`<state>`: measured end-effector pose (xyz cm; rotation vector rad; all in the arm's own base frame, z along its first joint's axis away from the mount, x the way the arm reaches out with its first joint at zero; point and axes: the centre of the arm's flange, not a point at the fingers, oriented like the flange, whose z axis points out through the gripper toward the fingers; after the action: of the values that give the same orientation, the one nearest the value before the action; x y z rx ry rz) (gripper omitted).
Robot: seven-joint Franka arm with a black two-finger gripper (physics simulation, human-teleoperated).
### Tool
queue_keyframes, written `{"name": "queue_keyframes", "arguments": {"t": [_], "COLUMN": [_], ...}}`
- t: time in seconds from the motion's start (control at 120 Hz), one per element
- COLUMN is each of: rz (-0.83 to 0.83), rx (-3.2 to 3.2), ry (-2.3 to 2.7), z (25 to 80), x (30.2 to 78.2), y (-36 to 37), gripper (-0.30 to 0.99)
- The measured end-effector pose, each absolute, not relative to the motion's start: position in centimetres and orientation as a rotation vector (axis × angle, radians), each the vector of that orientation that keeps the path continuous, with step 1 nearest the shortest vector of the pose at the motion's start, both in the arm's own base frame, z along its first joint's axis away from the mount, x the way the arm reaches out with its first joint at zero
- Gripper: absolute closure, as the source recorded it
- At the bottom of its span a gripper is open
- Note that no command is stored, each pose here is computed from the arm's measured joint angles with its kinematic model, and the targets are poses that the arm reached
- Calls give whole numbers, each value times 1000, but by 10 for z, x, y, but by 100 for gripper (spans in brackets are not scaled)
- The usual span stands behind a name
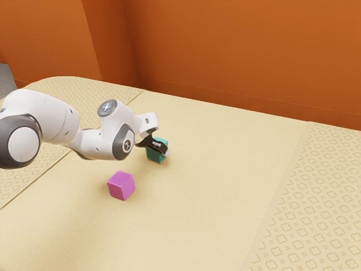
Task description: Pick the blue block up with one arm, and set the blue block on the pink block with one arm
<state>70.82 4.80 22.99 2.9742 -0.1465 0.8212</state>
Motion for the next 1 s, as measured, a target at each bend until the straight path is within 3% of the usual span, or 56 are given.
{"name": "queue_keyframes", "arguments": {"t": [0.033, 0.075, 0.142, 0.333, 0.467, 0.667, 1.0], "rz": [829, 853, 893, 873, 675, 305, 101], "rx": [2973, 2971, 2965, 2982, 3018, 3104, 3309], "ry": [-148, -152, -164, -162, -106, 55, 42], "z": [233, 246, 269, 332, 368, 354, 339], "x": [708, 709, 709, 672, 628, 588, 559], "y": [48, 48, 44, 39, 29, 25, 25], "gripper": [21, 34, 44, 57, 61, 60, 60]}}
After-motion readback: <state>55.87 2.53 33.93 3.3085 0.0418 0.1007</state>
